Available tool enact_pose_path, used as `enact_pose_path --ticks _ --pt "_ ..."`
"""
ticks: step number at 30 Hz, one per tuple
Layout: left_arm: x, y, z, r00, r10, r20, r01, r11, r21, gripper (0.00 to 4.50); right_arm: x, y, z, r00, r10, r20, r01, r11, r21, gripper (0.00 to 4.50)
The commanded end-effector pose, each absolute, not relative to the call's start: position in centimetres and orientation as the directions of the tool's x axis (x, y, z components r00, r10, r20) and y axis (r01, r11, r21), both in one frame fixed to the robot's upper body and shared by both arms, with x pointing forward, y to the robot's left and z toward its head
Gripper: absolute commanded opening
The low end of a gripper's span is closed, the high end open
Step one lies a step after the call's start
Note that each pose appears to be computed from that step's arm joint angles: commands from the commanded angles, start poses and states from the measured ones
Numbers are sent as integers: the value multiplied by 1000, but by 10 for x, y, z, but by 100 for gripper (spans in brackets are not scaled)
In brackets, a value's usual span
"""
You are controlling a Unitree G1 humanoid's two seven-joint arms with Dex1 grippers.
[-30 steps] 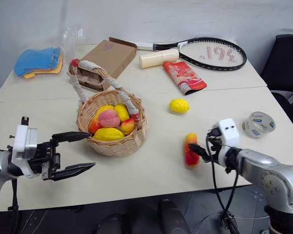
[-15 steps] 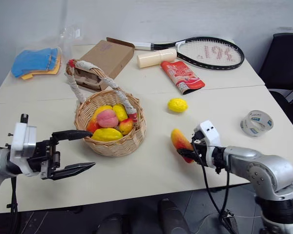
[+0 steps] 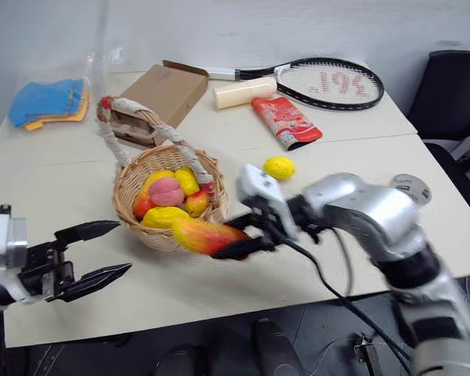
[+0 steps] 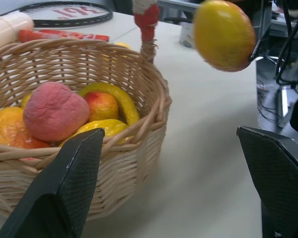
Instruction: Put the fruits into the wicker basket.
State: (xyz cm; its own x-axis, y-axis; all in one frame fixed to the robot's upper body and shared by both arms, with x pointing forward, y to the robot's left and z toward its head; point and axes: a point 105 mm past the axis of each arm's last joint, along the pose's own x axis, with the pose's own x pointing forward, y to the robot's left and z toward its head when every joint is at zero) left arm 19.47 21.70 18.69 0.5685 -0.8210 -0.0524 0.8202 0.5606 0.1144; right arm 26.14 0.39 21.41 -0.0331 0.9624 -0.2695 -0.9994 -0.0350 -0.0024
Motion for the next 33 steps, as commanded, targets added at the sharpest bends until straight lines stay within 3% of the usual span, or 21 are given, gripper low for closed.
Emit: enact_pose_path --ticks 1,7,16,21,27,33 --pt "184 222 194 593 -804 -46 793 574 206 450 285 18 233 173 963 -206 -977 142 -157 178" --pt "182 224 187 617 -785 -43 778 602 180 450 297 34 230 273 936 -221 -956 239 -170 178" --pt "188 222 188 614 -788 -35 780 599 181 450 295 43 234 257 950 -175 -961 233 -149 448" --pt "191 220 191 603 -797 -25 786 589 190 450 268 28 261 41 999 -22 -986 37 -163 448" --pt "196 215 195 565 -825 -23 809 549 210 450 256 -37 244 -91 996 18 -981 -86 -174 448" --pt "195 202 207 519 -855 5 830 505 237 450 287 -158 195 329 944 -15 -920 317 -229 448"
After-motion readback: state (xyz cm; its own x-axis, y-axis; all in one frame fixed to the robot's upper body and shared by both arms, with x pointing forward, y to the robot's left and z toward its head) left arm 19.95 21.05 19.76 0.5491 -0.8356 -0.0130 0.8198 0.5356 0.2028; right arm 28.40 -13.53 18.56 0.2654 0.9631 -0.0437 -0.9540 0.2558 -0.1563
